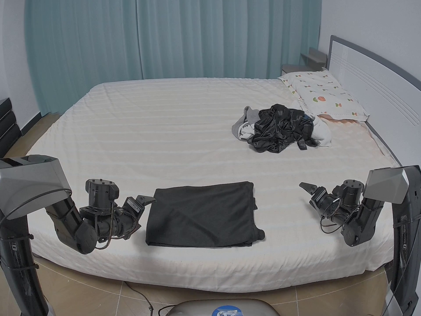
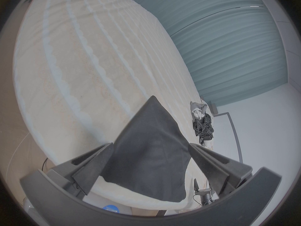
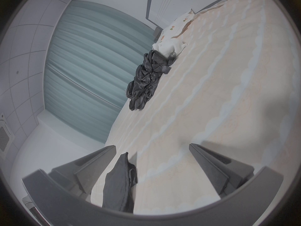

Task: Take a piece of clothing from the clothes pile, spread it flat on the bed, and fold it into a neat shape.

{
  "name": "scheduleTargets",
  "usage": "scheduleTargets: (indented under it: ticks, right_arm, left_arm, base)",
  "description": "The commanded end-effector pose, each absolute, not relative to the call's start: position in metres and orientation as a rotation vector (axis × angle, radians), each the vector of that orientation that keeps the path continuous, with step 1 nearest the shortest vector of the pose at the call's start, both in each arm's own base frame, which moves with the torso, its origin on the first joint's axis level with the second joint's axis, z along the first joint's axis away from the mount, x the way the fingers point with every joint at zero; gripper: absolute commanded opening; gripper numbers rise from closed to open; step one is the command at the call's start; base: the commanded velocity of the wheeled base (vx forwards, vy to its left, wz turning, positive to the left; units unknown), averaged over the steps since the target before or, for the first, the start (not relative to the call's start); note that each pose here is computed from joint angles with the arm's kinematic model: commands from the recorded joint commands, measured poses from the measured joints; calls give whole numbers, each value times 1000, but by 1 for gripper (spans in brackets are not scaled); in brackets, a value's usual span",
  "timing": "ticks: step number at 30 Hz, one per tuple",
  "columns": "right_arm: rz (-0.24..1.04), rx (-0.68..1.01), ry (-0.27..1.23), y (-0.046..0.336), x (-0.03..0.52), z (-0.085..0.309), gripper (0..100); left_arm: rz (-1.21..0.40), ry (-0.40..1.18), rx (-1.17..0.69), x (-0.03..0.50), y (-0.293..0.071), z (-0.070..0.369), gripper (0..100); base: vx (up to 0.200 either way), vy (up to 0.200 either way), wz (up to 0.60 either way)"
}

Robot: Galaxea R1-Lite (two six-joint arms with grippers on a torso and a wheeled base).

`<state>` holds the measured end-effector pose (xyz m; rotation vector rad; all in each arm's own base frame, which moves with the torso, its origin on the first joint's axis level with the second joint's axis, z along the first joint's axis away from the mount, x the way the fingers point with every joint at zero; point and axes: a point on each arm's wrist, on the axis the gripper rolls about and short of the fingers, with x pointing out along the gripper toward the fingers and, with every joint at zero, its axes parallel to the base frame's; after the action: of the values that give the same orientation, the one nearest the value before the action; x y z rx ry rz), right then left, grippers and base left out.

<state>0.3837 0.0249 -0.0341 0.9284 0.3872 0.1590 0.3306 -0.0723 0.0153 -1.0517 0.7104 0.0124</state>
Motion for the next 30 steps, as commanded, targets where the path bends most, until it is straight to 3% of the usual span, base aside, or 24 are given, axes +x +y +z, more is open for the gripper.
scheduleTargets:
  ticks: [1,13,21,30]
  right_arm:
    - [160,926,393,26,383,-35,100]
    - [164,922,402,29,382,-37,100]
    - [169,889,419,32,381,-44,100]
    - [179,872,431,37,381,-49,100]
  left_arm:
    - [16,710,-1050,335,-74,11,100]
    - [58,623,-1036,356,-67,13,100]
    - [104,552,-844,394,-72,-20,100]
    - [56,523,-839,409,-85,-20,100]
  base:
    - [200,0,0]
    - [33,0,0]
    - [0,0,0]
    - [0,0,0]
